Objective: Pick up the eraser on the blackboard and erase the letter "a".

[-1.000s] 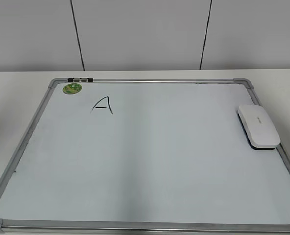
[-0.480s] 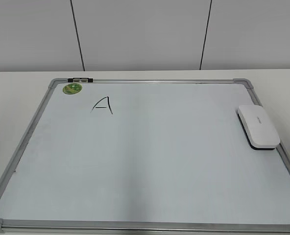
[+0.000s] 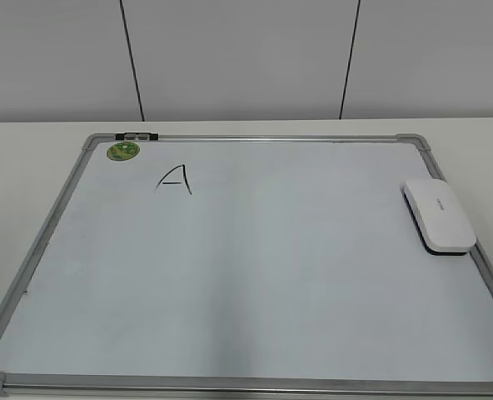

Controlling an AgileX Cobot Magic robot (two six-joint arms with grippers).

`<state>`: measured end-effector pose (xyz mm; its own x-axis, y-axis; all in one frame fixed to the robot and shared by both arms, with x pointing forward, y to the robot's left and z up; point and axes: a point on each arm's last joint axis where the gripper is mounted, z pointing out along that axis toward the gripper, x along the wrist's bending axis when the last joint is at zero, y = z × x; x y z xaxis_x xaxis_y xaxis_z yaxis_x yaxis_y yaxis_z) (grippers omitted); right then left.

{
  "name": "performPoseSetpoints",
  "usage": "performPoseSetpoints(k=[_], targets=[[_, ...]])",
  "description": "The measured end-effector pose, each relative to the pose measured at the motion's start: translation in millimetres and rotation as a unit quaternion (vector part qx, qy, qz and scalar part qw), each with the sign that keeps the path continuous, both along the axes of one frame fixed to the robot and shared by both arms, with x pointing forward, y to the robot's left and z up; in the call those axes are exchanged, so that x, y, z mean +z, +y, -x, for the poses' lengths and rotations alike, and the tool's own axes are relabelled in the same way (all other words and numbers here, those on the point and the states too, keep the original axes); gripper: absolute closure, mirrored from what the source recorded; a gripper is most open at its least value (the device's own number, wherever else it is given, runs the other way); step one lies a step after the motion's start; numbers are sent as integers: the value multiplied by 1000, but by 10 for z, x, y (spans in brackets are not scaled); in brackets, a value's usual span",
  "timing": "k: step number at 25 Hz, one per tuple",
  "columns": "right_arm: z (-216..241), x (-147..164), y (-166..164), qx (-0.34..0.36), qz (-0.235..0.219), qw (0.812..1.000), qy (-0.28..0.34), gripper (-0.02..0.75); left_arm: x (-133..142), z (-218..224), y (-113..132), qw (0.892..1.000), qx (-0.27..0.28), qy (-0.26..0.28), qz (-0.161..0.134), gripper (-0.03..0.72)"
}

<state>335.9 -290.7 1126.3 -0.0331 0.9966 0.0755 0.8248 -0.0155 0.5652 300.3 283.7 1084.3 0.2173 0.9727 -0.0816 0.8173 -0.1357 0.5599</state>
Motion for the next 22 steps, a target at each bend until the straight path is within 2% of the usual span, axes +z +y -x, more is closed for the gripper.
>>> performPoseSetpoints(k=[9,14,18,22], targets=[[534,-34,-102,-17,53,995,-82,146,-266,308,26,999,4,-40,-4,299],[611,-252,-106,-16,56,996,-69,146,-297,386,48,997,9,-81,-11,299],[621,-470,-105,-15,56,997,-41,147,-296,384,86,995,17,-90,-32,299],[601,-652,-95,-11,51,998,-17,147,-300,367,89,994,19,-98,-33,299]])
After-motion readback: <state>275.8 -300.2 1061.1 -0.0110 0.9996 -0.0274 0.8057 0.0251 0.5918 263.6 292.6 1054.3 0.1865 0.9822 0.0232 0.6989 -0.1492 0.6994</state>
